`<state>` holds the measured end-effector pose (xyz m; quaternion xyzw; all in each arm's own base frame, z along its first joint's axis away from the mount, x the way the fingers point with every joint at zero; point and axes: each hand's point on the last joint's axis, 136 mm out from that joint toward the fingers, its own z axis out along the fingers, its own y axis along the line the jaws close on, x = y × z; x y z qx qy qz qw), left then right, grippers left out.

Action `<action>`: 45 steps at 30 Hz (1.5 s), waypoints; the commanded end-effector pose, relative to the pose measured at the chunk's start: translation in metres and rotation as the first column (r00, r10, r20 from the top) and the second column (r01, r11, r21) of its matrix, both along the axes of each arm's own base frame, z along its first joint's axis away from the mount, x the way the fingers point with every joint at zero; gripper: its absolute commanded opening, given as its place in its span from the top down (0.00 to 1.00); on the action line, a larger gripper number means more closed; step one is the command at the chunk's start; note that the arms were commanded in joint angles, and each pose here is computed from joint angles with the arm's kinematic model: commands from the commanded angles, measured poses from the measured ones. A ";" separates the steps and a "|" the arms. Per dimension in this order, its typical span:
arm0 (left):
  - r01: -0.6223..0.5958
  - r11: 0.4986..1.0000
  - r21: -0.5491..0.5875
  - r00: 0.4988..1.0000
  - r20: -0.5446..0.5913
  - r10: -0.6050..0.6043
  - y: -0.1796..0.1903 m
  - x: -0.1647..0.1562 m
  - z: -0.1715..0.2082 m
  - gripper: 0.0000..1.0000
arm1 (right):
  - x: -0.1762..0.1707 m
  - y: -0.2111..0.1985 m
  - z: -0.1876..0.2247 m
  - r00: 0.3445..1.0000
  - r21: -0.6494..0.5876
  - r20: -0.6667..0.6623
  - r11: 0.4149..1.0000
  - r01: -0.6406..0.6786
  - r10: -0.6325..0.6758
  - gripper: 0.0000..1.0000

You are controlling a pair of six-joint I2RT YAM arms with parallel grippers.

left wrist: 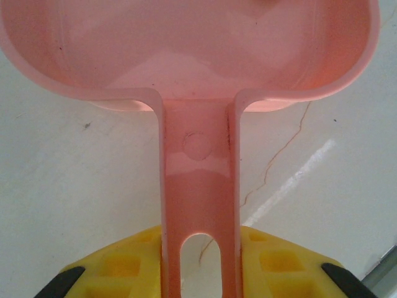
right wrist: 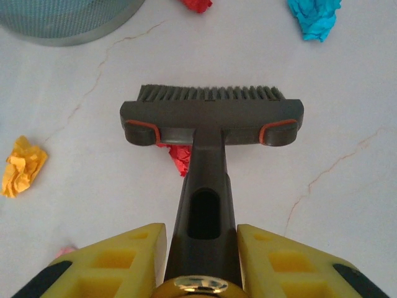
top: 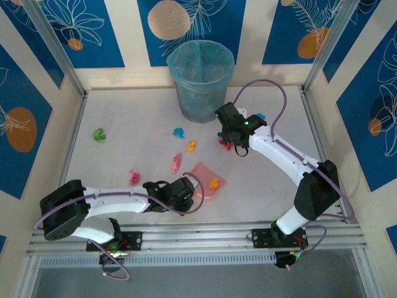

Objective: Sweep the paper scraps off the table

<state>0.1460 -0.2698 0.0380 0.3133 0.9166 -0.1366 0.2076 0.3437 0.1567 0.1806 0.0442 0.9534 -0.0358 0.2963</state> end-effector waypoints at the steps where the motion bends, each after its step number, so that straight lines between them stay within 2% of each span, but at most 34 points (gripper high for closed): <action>1: -0.007 1.000 0.014 0.999 -0.036 0.007 0.003 -0.004 -0.009 1.00 | -0.024 0.001 0.000 0.998 -0.037 -0.044 0.998 -0.047 0.046 1.00; 8: -0.006 1.000 0.017 0.999 -0.041 0.007 0.003 -0.004 -0.010 1.00 | -0.100 0.029 0.005 0.969 0.006 -0.142 0.979 -0.202 0.200 1.00; 13: -0.005 1.000 0.021 0.999 -0.045 0.006 0.002 -0.004 -0.012 1.00 | -0.134 0.036 0.011 0.959 0.107 -0.180 0.974 -0.201 0.218 1.00; 17: -0.005 1.000 0.022 0.999 -0.049 0.006 0.001 -0.004 -0.013 1.00 | -0.141 0.031 0.025 0.968 0.258 -0.140 0.951 -0.168 0.209 1.00; 21: -0.003 1.000 0.020 0.999 -0.054 0.004 0.001 -0.005 -0.013 1.00 | -0.127 0.001 0.051 0.993 0.391 -0.039 0.916 -0.090 0.114 1.00; 25: -0.002 1.000 0.018 0.999 -0.053 0.003 0.000 -0.005 -0.012 1.00 | -0.112 -0.023 0.071 0.997 0.459 0.067 0.886 -0.064 0.037 1.00; 28: -0.003 1.000 0.016 0.999 -0.048 0.003 0.001 -0.005 -0.011 1.00 | -0.105 -0.033 0.068 0.998 0.443 0.067 0.895 -0.046 0.018 1.00; 32: -0.004 1.000 0.019 0.999 -0.045 0.005 0.002 -0.004 -0.012 1.00 | -0.101 -0.051 0.049 1.000 0.294 0.006 0.956 0.004 -0.006 1.00; 37: -0.003 1.000 0.019 0.999 -0.049 0.004 0.001 -0.005 -0.012 1.00 | -0.106 -0.060 0.027 0.997 0.160 -0.079 0.987 0.003 0.010 1.00; 41: -0.001 1.000 0.020 0.999 -0.054 0.002 0.000 -0.005 -0.014 1.00 | -0.114 -0.056 0.017 0.988 0.094 -0.150 0.995 -0.035 0.048 1.00; 45: -0.002 1.000 0.020 0.999 -0.051 0.003 0.000 -0.005 -0.014 1.00 | -0.129 -0.036 0.014 0.967 0.047 -0.209 0.989 -0.140 0.147 1.00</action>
